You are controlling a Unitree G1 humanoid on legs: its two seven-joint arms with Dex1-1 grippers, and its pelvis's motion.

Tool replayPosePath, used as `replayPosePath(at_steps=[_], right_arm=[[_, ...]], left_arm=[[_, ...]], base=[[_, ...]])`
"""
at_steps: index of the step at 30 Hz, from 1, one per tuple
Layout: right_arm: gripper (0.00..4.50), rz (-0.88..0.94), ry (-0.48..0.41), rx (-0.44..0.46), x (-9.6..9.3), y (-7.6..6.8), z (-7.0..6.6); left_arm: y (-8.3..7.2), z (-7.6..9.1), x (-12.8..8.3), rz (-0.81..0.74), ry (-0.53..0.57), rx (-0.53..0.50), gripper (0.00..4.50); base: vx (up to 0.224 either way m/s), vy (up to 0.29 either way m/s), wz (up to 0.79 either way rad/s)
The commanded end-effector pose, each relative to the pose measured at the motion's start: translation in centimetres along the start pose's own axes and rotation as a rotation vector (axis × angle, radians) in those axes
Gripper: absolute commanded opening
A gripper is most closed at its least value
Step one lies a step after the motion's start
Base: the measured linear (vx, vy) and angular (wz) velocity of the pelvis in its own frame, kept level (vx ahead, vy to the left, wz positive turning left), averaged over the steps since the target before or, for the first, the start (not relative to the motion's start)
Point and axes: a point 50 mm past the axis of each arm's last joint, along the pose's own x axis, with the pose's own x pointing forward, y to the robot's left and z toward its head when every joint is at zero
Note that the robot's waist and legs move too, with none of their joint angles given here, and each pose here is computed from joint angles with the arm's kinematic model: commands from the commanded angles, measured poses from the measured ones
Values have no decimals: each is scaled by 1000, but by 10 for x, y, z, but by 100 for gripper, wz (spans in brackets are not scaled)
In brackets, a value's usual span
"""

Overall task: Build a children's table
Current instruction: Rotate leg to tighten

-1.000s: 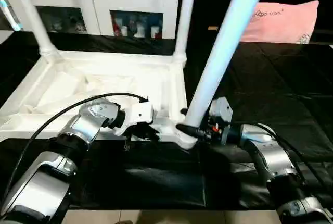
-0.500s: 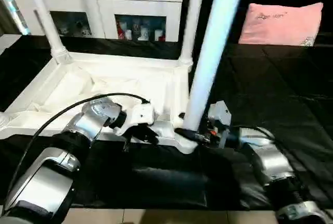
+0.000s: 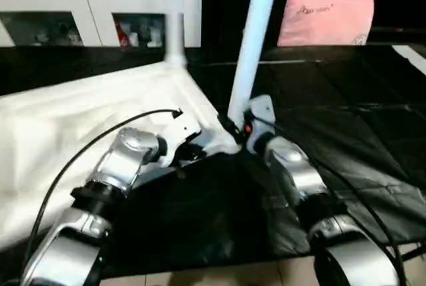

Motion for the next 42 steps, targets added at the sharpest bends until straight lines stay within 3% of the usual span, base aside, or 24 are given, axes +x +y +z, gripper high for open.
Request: replayPosePath(at_steps=[1, 8, 9, 20, 25, 29, 32, 36, 38, 42], right_arm=[[195, -107, 318, 86, -20, -4, -67], [195, -100, 319, 67, -17, 0, -68], [230, -94, 317, 86, -17, 1, -68], [333, -79, 240, 131, -21, -7, -62], [369, -46, 181, 134, -33, -15, -62], [408, 43, 118, 113, -58, -23, -62], [437, 85, 105, 111, -65, -23, -61], [448, 189, 31, 48, -82, -33, -45], [448, 264, 1, -2, -92, -41, -29], [448, 374, 25, -62, -102, -45, -19]], left_arm=[[-14, 25, 3, -61, -70, 80, 0], [-11, 23, 1, -5, -38, 71, 0], [-11, 23, 1, -2, -38, 70, 0], [-4, 23, 1, 14, -47, 44, 0], [2, 18, 1, 24, -35, 50, 0], [5, 13, 1, 7, -18, 84, 0], [5, 12, 2, -11, -20, 100, 0], [3, 7, 1, -75, -10, 158, 0], [1, 3, 0, -141, -6, 203, 0], [-2, 0, -1, -203, -6, 260, 0]], base=[[0, 0, 0], [0, 0, 0], [0, 0, 0], [0, 0, 0], [0, 0, 0], [0, 0, 0], [0, 0, 0], [0, 0, 0], [0, 0, 0], [0, 0, 0]])
